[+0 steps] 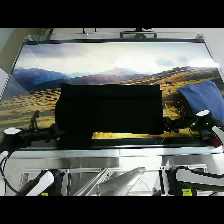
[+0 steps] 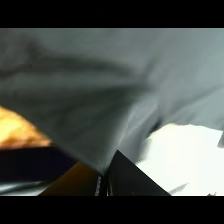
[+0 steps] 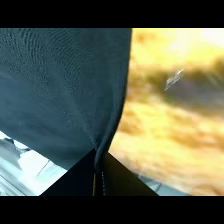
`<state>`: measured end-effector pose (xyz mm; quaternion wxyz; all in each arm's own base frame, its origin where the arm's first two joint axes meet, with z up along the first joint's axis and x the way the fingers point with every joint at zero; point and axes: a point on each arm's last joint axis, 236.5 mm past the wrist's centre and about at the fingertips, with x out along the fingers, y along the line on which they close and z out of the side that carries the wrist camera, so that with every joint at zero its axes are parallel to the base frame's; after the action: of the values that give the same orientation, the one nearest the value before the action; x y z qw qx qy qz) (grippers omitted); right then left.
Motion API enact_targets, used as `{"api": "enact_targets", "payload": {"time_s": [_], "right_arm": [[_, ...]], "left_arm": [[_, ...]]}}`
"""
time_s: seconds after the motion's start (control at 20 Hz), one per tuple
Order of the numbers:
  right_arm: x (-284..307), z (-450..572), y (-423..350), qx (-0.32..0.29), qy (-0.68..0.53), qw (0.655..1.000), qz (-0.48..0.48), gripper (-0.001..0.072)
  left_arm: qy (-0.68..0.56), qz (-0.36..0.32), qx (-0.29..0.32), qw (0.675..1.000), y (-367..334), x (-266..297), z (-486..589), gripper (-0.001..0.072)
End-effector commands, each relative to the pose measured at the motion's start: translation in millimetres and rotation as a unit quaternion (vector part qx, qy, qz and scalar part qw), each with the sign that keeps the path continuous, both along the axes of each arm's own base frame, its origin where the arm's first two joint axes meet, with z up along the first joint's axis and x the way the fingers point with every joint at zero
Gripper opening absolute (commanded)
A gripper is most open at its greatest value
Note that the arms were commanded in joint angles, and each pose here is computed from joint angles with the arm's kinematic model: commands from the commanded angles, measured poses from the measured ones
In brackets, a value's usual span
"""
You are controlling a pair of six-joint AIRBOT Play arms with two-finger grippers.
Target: Fold the shirts.
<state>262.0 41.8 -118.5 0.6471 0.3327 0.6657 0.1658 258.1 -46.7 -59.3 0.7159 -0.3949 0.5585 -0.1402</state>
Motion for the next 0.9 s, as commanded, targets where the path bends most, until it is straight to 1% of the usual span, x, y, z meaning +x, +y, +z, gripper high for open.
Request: {"api": "enact_targets", "payload": {"time_s": [0.0,0.1,0.15,0.3,0.4,0.55,0.7,0.85], "right_arm": [[9.4,14.4,-7.0,0.015,-0.01,1.0,-0.008,0.0013],[16.9,22.2,-7.8,0.023,-0.018,0.999,-0.014,0.0013],[24.7,29.4,-4.0,0.038,-0.027,0.999,-0.024,0.0013],[64.4,77.5,17.2,0.128,-0.104,0.985,-0.053,0.0014],[93.2,102.4,17.6,0.148,-0.149,0.975,-0.075,0.0014],[134.8,116.0,9.2,0.114,-0.203,0.967,-0.103,0.0014],[175.4,112.6,-2.2,0.064,-0.241,0.959,-0.135,0.0014],[204.7,97.6,-4.3,0.052,-0.249,0.957,-0.14,0.0014]], "left_arm": [[-0.093,-0.008,-0.017,0.995,0.4,23.5,62.1,0.0032],[-0.117,-0.035,-0.013,0.992,-3.1,31.7,84.0,0.0032],[-0.13,-0.044,-0.01,0.991,-4.9,39.2,93.4,0.0032],[-0.15,-0.071,-0.001,0.986,-10.1,65.1,112.1,0.0032],[-0.156,-0.086,0.002,0.984,-11.1,87.8,117.7,0.0032],[-0.161,-0.109,0.003,0.981,-16.5,124.4,115.9,0.0032],[-0.172,-0.11,0.017,0.979,-13.0,169.8,107.8,0.0033],[-0.169,-0.11,0.017,0.979,-5.8,208.6,88.3,0.0033]]}}
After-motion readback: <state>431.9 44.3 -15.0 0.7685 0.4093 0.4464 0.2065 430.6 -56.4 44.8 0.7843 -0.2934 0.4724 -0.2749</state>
